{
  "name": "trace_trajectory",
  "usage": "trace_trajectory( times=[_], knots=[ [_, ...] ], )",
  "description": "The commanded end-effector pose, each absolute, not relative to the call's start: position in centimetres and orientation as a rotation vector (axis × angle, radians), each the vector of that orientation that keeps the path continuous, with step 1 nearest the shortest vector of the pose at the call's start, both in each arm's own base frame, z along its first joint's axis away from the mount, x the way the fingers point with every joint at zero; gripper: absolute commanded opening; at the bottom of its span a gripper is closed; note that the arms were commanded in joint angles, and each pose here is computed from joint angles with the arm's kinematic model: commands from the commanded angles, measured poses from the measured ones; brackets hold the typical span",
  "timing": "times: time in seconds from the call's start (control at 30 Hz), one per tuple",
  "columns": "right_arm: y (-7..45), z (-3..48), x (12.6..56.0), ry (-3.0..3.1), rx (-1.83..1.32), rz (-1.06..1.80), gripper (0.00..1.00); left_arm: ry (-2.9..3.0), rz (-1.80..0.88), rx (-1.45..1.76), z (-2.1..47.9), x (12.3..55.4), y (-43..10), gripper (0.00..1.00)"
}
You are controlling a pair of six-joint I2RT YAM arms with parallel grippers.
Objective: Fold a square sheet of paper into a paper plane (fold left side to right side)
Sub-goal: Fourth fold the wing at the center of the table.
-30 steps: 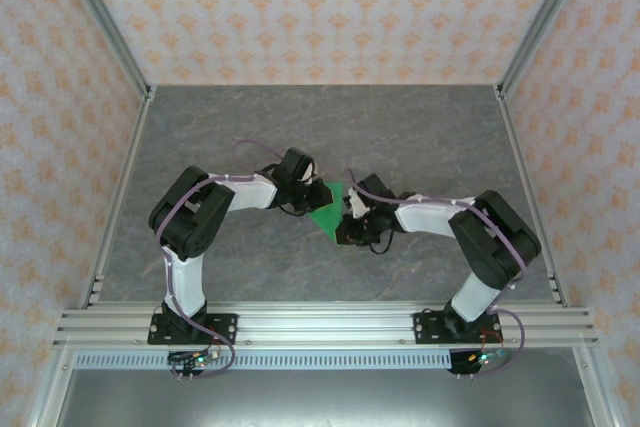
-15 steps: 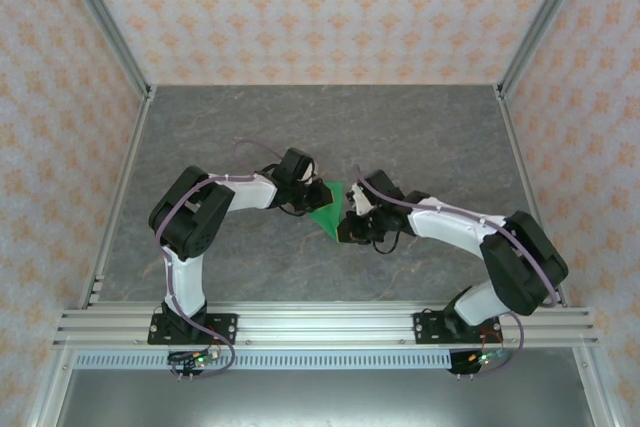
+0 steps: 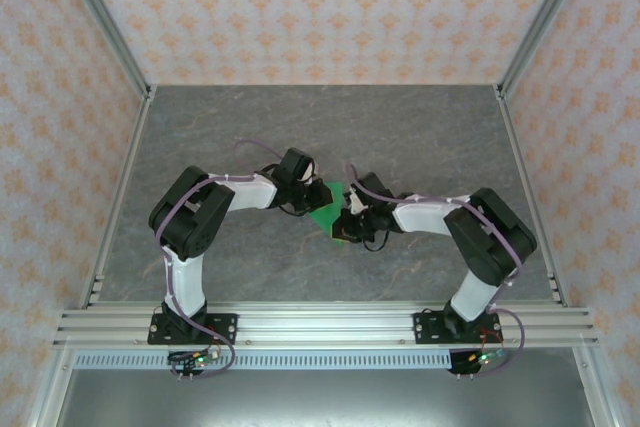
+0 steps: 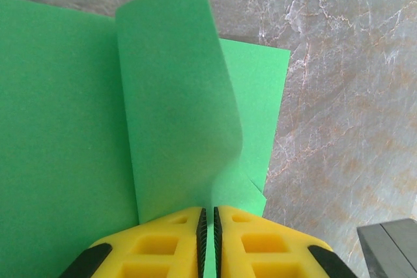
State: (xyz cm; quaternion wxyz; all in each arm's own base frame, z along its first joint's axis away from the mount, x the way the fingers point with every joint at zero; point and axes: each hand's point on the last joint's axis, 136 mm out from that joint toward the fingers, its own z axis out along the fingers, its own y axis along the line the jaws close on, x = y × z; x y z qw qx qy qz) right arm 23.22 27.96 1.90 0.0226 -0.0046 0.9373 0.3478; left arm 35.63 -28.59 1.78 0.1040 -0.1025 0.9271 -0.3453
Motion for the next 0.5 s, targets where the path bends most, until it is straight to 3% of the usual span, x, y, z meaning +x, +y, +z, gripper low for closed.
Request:
trace_trajectory(
  times=[0.0,0.23,0.47],
  knots=[
    [26.7,0.6,22.6,2.922,0.074,1.064,0.10,2.834,-0.870,-0.363,-1.5,34.0,-26.7,0.16],
    [25.1,-1.3,20.1,3.024,0.065,1.015,0.09,2.821,-0.886,-0.351,-0.8,34.4,-26.9,0.16],
    [26.2,0.1,19.0,3.001,0.016,1.153,0.10,2.819,-0.876,-0.343,-0.4,34.6,-27.0,0.16]
  ],
)
